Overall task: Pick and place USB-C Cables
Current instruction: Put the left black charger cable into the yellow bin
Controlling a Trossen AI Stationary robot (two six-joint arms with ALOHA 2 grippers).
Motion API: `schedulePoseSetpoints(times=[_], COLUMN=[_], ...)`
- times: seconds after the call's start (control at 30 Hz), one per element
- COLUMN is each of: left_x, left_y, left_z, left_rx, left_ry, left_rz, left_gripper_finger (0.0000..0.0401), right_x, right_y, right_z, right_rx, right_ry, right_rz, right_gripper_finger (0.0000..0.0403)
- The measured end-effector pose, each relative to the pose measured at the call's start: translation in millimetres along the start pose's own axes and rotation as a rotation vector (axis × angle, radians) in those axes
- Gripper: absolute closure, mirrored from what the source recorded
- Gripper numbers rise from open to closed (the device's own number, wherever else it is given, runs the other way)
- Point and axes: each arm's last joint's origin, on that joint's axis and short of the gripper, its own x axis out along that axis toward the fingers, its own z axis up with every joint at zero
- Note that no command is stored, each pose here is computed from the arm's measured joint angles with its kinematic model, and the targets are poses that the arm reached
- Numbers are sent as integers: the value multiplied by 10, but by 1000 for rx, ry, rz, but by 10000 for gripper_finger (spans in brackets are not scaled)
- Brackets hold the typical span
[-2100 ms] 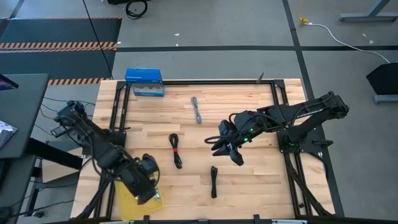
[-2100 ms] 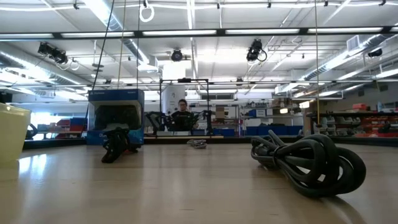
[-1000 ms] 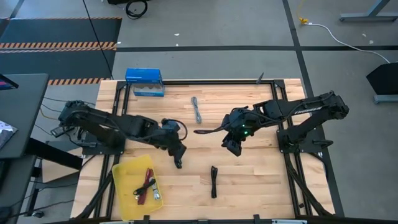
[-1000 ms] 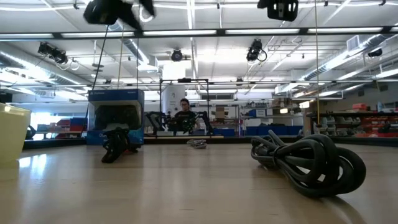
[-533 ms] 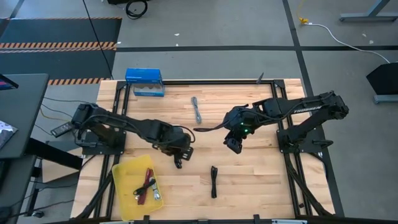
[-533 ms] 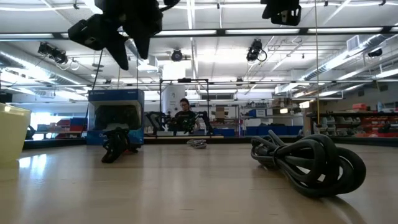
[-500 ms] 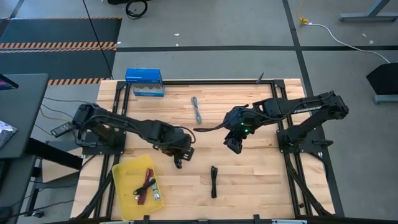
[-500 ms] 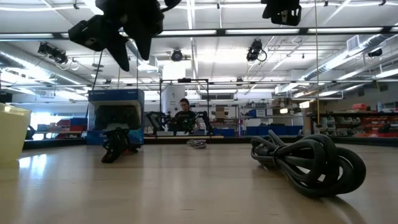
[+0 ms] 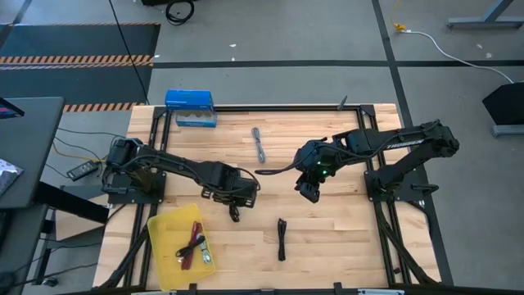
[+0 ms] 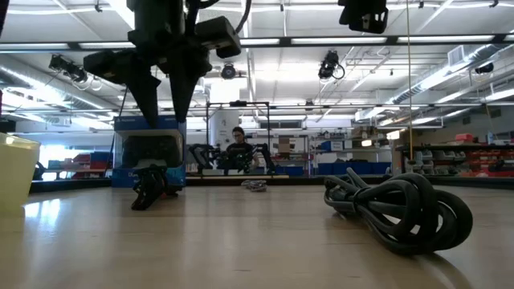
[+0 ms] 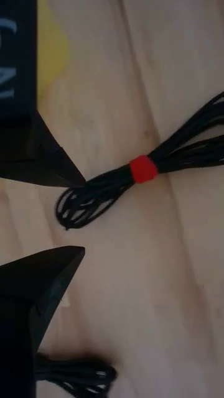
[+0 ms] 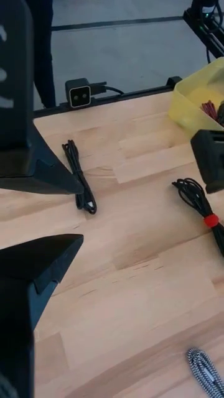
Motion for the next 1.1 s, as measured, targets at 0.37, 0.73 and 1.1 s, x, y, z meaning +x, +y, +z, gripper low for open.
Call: schedulePoseSetpoints(times=[0.37, 0.73, 1.1], left_x=[143, 578, 780], left_y=[37, -17, -124], left_z=[59, 46, 40], left_rx=[-106, -126, -144], left_ry=[-61, 29, 74], left_rz=[106, 217, 158], left_gripper_finger=[229, 229, 229], right_x=[0, -2, -3], right_y=[-3, -25, -30], right_z=[-6, -58, -76], right_rx=[-42, -81, -99], right_ry=[7, 73, 97], right_rz=[-2, -2, 2], right_gripper_finger=[283, 283, 283])
